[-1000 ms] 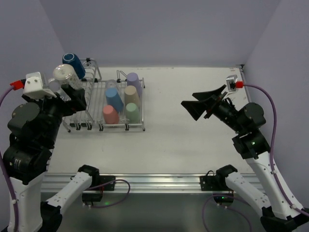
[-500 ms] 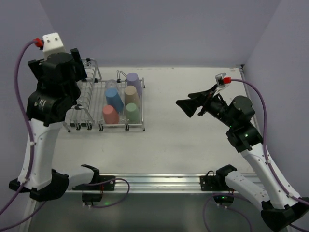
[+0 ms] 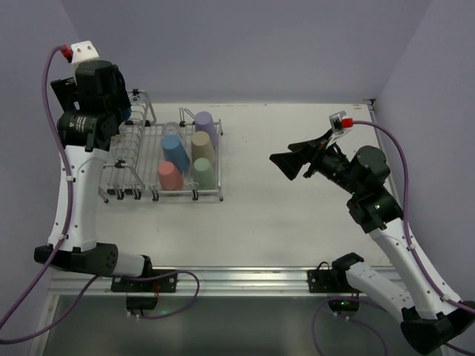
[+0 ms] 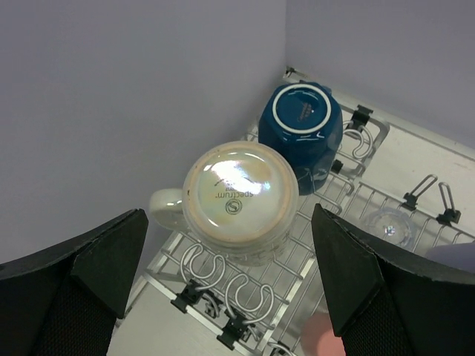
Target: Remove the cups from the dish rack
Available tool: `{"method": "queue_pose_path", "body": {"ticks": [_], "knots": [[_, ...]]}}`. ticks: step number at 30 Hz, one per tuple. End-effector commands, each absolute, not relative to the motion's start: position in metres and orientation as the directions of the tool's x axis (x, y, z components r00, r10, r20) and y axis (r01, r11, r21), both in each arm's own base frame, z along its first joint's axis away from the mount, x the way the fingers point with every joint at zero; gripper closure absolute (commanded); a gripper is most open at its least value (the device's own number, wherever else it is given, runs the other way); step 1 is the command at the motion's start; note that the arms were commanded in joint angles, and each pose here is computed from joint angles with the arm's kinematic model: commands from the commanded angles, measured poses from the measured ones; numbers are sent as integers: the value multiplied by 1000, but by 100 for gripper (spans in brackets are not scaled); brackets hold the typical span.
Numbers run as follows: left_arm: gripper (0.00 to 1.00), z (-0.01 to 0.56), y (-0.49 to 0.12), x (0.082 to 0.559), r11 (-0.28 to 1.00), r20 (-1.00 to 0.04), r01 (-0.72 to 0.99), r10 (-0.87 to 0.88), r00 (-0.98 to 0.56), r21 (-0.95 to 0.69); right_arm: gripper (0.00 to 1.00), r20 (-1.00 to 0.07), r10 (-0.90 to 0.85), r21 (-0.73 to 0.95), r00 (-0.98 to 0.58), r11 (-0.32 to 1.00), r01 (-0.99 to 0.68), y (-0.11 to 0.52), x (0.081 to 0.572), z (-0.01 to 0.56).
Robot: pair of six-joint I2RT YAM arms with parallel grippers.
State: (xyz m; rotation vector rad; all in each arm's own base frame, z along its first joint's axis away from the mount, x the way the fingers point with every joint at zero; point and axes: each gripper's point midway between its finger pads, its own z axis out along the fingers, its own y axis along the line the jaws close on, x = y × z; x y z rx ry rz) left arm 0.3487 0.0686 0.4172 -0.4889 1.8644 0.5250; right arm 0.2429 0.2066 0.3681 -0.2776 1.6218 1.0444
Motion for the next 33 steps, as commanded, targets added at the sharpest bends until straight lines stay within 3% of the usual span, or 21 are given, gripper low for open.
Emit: {"method": "queue_pose_path", "body": {"ticks": [1, 13, 22, 33], "knots": [[0, 440, 73, 349, 830, -970, -557, -97, -223, 45, 1, -892, 321, 449, -318, 553, -701, 212, 241, 379], [0, 394, 98, 369, 877, -952, -480, -157, -262, -13, 1, -889, 307, 456, -340, 521, -721, 219, 239, 378], [0, 394, 86, 377, 920, -957, -390, -140, -255, -31, 1, -889, 299, 455, -346, 502, -736, 223, 237, 378], [0, 391, 88, 378, 918, -958, -397, -126, -256, -15, 1, -891, 287, 454, -353, 501, -737, 226, 238, 375]]}}
